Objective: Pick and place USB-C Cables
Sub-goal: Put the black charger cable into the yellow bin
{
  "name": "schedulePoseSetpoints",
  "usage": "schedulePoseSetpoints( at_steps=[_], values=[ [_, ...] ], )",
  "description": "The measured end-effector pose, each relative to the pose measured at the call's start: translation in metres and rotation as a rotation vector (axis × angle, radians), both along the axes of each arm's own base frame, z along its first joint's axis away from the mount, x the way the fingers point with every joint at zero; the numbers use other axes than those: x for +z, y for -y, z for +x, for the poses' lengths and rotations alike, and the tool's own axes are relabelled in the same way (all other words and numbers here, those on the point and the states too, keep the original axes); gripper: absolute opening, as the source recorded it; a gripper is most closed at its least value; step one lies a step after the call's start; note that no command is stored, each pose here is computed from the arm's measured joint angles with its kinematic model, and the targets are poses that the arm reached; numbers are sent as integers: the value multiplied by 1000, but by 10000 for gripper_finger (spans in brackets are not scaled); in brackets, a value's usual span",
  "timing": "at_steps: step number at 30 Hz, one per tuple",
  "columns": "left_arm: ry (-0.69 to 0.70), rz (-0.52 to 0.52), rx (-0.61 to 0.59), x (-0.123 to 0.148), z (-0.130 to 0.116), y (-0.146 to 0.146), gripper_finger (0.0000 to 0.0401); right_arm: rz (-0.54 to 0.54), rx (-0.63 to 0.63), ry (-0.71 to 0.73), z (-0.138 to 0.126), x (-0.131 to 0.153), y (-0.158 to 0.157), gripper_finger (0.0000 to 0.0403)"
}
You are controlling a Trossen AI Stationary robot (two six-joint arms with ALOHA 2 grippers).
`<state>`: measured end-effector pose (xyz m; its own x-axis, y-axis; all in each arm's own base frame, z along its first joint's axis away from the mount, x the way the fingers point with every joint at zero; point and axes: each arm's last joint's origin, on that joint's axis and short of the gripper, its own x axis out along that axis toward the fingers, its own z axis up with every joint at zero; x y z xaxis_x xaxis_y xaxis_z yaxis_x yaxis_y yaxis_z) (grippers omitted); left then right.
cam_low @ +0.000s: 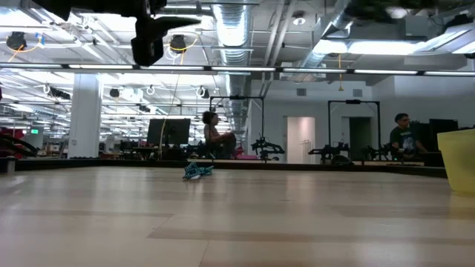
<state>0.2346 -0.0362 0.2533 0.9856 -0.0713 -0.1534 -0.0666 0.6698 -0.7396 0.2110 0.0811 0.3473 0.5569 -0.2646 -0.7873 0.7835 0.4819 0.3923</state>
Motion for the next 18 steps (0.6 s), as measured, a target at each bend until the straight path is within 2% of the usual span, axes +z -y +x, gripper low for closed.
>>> schedulePoseSetpoints(
  at_steps=[3,7,14,18],
  values=[
    [-25,-13,6,-2,0,-1,189,56,-63,-119,-21,-11,-25,35],
    [-29,-12,19,-3,0,-2,185,113,-126,-256,-33,-29,-55,35],
    [-104,-29,76,-10,-1,-6,184,98,-231,-574,-32,-63,-82,35],
    [-123,-39,101,-12,-1,-11,184,113,-232,-647,-28,-83,-86,35]
  ],
)
